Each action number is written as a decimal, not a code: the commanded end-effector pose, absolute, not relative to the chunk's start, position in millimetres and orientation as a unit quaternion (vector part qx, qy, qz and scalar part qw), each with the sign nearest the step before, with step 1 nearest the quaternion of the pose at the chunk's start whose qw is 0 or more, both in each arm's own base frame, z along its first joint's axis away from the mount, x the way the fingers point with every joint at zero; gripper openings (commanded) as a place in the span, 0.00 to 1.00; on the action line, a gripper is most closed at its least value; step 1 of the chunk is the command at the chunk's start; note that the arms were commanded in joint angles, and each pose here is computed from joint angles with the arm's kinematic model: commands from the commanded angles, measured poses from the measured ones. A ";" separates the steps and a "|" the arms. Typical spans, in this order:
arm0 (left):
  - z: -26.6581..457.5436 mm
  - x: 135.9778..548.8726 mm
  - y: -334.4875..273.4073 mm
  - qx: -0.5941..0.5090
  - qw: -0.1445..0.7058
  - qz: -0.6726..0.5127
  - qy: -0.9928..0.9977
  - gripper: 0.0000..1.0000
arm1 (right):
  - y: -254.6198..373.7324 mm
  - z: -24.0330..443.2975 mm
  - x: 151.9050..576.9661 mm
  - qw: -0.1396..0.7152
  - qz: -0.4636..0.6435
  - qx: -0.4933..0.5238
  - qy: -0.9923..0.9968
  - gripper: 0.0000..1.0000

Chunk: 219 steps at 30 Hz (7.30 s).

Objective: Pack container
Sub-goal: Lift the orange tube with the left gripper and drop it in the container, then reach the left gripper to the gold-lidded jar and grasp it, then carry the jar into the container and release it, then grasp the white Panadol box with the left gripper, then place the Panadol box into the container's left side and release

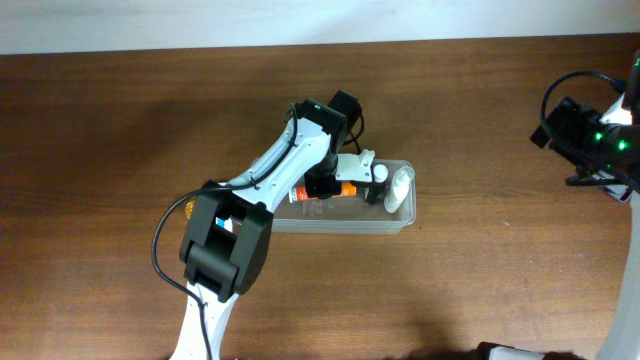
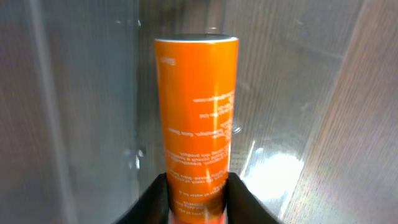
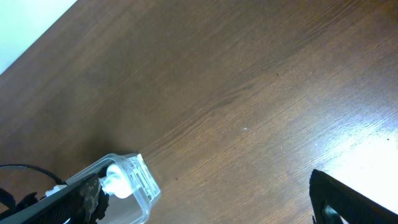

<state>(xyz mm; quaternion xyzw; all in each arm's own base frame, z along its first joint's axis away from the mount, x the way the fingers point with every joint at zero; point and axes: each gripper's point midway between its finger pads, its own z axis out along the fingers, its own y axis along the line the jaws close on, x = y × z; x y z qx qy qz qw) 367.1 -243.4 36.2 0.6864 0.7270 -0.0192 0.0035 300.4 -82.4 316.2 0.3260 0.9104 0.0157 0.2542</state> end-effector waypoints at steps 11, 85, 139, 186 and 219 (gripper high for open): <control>112.4 378.1 -239.5 0.619 0.044 0.010 0.784 0.99 | -85.1 316.4 300.3 0.254 0.015 0.332 0.908 0.98; 25.9 325.2 16.4 0.030 -0.116 -0.050 0.992 0.52 | -85.1 316.4 300.3 0.254 0.015 0.332 0.908 0.98; 64.9 374.4 -292.6 0.382 0.053 -0.072 0.920 0.27 | -85.1 316.4 300.3 0.254 0.015 0.332 0.908 0.98; 142.9 361.5 -28.3 0.037 -0.032 -0.058 0.997 0.83 | -85.1 316.4 300.3 0.254 0.015 0.332 0.908 0.98; 78.3 364.1 -4.7 0.039 0.011 -0.040 0.998 0.47 | -85.1 316.4 300.3 0.254 0.015 0.332 0.908 0.98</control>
